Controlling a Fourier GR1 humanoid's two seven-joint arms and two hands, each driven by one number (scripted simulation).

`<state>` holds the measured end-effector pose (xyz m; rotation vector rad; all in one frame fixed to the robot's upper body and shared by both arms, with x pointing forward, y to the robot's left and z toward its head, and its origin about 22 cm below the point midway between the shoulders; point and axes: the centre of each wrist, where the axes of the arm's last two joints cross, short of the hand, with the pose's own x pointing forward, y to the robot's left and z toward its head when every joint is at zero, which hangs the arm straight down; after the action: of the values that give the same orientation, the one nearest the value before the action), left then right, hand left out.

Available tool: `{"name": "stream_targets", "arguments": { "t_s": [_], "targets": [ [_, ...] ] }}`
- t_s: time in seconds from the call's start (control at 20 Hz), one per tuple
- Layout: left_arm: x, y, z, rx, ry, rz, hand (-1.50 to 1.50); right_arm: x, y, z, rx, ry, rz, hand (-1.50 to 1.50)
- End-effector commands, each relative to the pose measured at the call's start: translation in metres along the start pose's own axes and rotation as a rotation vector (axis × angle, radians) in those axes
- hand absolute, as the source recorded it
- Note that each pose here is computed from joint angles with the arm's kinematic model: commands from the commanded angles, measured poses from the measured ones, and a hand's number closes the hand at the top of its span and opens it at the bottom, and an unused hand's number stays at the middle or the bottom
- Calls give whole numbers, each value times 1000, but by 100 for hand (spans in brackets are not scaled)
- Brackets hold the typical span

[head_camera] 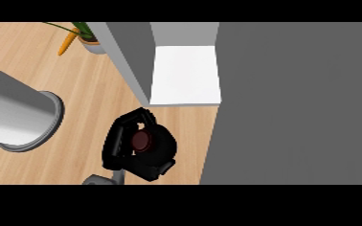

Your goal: Pick up the wine, place it into the cabinet and close the cabinet

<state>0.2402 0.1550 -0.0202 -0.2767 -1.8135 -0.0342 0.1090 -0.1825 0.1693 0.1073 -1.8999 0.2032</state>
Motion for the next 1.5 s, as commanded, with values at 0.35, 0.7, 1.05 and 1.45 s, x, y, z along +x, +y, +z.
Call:
{"name": "stream_targets", "arguments": {
  "t_s": [0.35,0.7,1.05,1.45],
  "targets": [
    [-2,-6,-59,34,14,-106,150,46,-10,23,21,-53,-88,-150],
    [-13,-3,-75,20,16,-137,150,47,-15,25,28,-63,-95,-150],
    [-9,-26,-113,22,32,-151,150,41,-7,28,20,-56,-99,-150],
    [0,-30,-152,26,59,-100,150,34,-9,24,39,-62,-116,-150]
  ]
}}
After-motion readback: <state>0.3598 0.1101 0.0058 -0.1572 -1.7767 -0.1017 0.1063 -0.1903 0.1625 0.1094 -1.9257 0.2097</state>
